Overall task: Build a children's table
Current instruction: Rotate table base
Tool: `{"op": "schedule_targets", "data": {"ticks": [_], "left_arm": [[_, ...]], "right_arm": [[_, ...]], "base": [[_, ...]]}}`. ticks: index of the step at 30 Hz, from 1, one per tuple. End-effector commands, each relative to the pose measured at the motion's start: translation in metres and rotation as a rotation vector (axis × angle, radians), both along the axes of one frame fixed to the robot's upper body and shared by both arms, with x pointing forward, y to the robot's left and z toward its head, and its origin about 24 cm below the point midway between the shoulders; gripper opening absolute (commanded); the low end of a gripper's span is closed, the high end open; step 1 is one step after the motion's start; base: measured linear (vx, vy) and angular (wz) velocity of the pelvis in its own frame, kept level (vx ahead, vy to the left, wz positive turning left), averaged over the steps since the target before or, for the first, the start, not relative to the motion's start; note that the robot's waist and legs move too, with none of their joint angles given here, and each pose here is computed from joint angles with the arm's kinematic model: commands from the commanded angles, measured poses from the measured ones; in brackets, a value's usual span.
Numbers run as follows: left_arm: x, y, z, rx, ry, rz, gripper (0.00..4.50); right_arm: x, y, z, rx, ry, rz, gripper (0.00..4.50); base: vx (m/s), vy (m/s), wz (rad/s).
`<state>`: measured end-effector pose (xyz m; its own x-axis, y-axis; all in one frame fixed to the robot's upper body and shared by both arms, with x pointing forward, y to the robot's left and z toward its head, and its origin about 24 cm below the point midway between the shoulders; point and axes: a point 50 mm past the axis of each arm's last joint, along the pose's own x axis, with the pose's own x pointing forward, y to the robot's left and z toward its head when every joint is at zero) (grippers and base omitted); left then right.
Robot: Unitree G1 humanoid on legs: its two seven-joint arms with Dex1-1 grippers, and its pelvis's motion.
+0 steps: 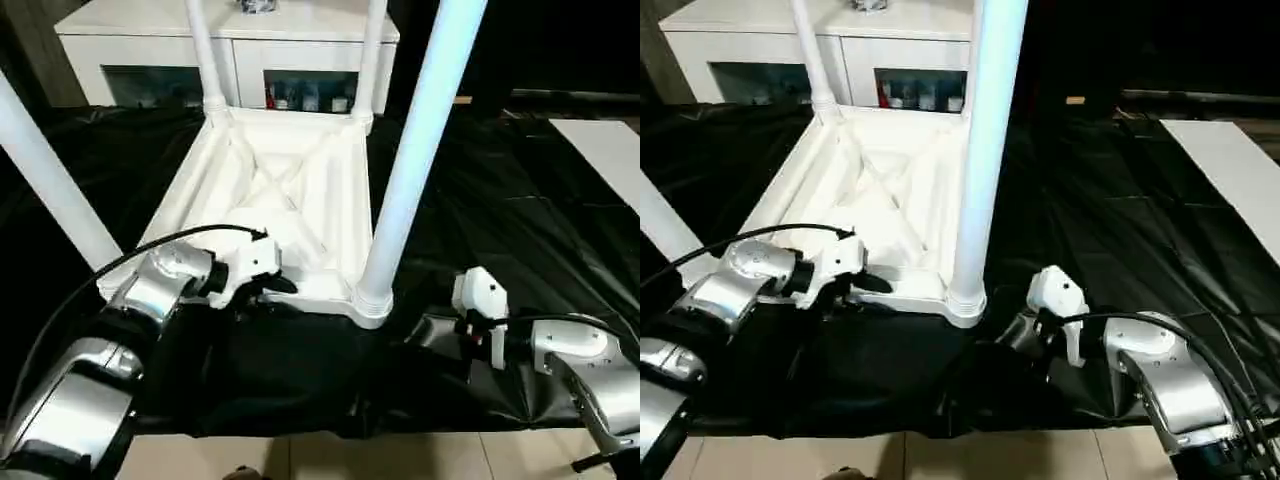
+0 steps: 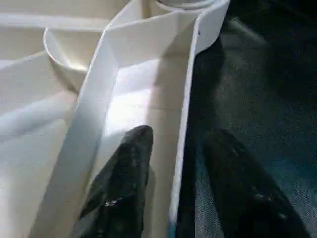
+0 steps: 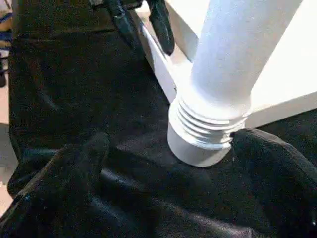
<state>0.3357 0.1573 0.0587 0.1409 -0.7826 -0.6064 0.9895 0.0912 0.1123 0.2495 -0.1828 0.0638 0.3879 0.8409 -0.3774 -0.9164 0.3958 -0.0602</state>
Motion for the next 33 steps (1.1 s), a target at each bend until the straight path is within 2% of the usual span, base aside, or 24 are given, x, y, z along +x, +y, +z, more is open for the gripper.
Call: {"op": "schedule_targets", "data": {"ticks": [1,6,13,20,24,26,28,32,33], "left_arm": [[0.003,-0.003,0.005,0.026,-0.013,-0.039,1.71],[0.003,-0.015,0.005,0.029,0.018,-0.099,1.54],[0.001,-0.02,-0.002,0.056,0.038,-0.126,0.91],[0.002,-0.025,-0.003,0.007,0.038,-0.114,0.47],[0.002,-0.027,-0.002,-0.009,0.037,-0.115,0.06],[0.002,-0.027,-0.002,-0.034,0.042,-0.101,0.06],[-0.002,-0.024,-0.008,-0.065,0.054,-0.066,0.06],[-0.019,-0.012,-0.025,-0.125,0.071,0.041,0.06],[-0.019,-0.012,-0.025,-0.125,0.071,0.041,0.06]], "right_arm": [[-0.002,-0.001,0.005,-0.008,-0.012,0.015,4.5],[-0.004,-0.002,0.003,-0.016,-0.005,0.019,4.5],[-0.005,-0.003,0.003,-0.026,-0.004,0.022,4.5],[-0.005,0.0,0.004,-0.02,-0.014,0.02,4.5],[-0.005,0.003,0.002,-0.023,-0.012,0.032,4.5],[-0.004,0.005,0.002,-0.018,-0.016,0.036,4.5],[-0.002,0.007,0.004,0.0,-0.04,0.009,4.5],[0.011,-0.001,0.009,0.045,-0.125,-0.169,4.5],[0.011,-0.001,0.009,0.045,-0.125,-0.169,4.5]], "base": [[0.0,0.0,0.0],[0.0,0.0,0.0],[0.0,0.0,0.0],[0.0,0.0,0.0],[0.0,0.0,0.0],[0.0,0.0,0.0],[0.0,0.0,0.0],[0.0,0.0,0.0],[0.0,0.0,0.0]]}}
